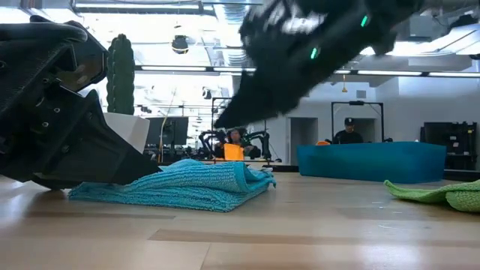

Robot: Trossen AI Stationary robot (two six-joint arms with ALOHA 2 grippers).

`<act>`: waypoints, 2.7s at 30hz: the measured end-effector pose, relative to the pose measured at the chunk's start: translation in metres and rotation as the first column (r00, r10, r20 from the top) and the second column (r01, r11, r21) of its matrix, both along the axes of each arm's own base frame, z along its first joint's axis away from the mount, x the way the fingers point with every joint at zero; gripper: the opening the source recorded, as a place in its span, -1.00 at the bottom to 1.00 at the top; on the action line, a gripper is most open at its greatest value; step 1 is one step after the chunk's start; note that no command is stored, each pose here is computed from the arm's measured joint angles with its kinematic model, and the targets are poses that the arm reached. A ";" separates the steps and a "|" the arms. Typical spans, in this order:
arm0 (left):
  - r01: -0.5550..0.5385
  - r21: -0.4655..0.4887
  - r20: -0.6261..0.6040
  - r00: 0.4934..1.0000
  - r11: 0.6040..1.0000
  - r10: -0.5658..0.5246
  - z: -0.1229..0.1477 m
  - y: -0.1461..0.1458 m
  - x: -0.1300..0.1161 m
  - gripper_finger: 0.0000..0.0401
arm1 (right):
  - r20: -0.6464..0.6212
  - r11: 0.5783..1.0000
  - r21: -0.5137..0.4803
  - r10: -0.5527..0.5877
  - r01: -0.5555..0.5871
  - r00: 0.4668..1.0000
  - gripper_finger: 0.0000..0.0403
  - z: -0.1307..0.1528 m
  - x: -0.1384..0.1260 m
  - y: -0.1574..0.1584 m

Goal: Fold microfiber towels
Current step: Fold the blue microfiber cloth, then put the blue microfiber cloth into the blue bin

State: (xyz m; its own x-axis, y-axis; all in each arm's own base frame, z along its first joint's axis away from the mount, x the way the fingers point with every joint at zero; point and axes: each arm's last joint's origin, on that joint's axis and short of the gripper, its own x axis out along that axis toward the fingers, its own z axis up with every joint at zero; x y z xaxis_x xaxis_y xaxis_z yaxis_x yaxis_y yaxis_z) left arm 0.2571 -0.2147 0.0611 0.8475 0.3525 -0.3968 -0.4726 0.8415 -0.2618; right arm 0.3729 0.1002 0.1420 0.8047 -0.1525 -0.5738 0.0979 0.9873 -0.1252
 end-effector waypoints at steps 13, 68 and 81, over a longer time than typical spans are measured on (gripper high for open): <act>0.001 0.005 -0.004 1.000 1.000 -0.001 0.000 0.000 0.000 -0.41 | -0.117 0.997 0.067 -0.036 0.044 0.992 0.00 -0.068 0.009 -0.001; 0.141 0.121 0.085 0.985 0.983 -0.151 0.137 0.000 -0.042 -0.41 | 0.065 0.477 0.312 -0.873 0.822 0.483 -0.89 0.055 -0.205 -0.176; 0.120 0.139 0.084 0.988 0.983 -0.133 0.137 0.001 -0.042 -0.41 | 0.011 0.253 0.354 -0.964 0.900 0.267 -0.89 0.024 -0.221 -0.168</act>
State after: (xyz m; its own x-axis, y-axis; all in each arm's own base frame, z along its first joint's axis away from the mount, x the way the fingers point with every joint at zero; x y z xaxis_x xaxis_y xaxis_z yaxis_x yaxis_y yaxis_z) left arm 0.2147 -0.2137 0.1979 0.9195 0.2845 -0.2711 -0.3391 0.9230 -0.1817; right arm 0.1516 -0.0673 0.1662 0.2749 -0.7655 -0.5817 0.9580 0.1664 0.2336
